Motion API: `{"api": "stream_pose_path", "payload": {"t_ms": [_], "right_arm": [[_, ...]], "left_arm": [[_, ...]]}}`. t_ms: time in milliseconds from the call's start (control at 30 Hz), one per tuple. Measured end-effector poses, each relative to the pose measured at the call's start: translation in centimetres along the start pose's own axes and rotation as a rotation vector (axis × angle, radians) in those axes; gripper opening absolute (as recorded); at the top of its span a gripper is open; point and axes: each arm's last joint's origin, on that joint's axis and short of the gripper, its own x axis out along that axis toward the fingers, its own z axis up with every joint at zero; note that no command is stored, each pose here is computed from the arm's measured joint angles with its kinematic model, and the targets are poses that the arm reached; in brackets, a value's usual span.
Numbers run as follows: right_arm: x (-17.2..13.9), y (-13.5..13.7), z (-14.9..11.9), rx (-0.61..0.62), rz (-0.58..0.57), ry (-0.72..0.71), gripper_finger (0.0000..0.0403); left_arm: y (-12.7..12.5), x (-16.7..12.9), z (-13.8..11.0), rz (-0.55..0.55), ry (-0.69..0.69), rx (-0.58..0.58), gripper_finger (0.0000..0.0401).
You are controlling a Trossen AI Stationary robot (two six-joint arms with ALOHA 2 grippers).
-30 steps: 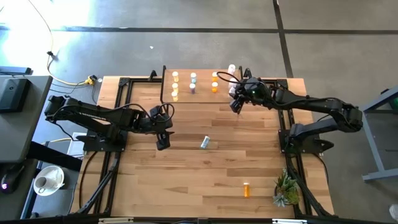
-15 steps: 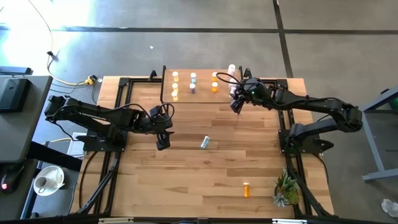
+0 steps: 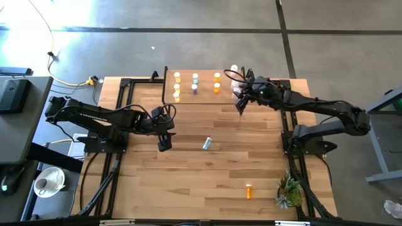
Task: Pick and place medicine bottles onto shelf by color
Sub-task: Put the blue pill bottle on the shelf aligned with the other blue pill bottles
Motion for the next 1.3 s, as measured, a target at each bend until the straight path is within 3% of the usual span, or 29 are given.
{"api": "stream_pose_path", "payload": {"t_ms": [267,800,933,1300], "right_arm": [[-1.8,0.9,0.3,-0.004,0.111,-0.034,0.0188],[-4.6,6.3,-1.4,-0.035,0.337,0.037,0.0189],[-5.0,7.3,-1.8,-0.034,0.334,0.038,0.0189],[-4.1,9.2,-2.7,-0.078,0.351,0.074,0.0189]], "left_arm": [[0.0,0.0,0.0,0.000,0.000,-0.057,0.0179],[-0.3,0.8,-0.1,0.009,0.028,-0.250,0.0202],[-1.1,1.6,0.1,-0.004,0.022,-0.288,0.0200],[-5.2,5.4,0.9,-0.077,-0.077,-0.249,0.0198]]}}
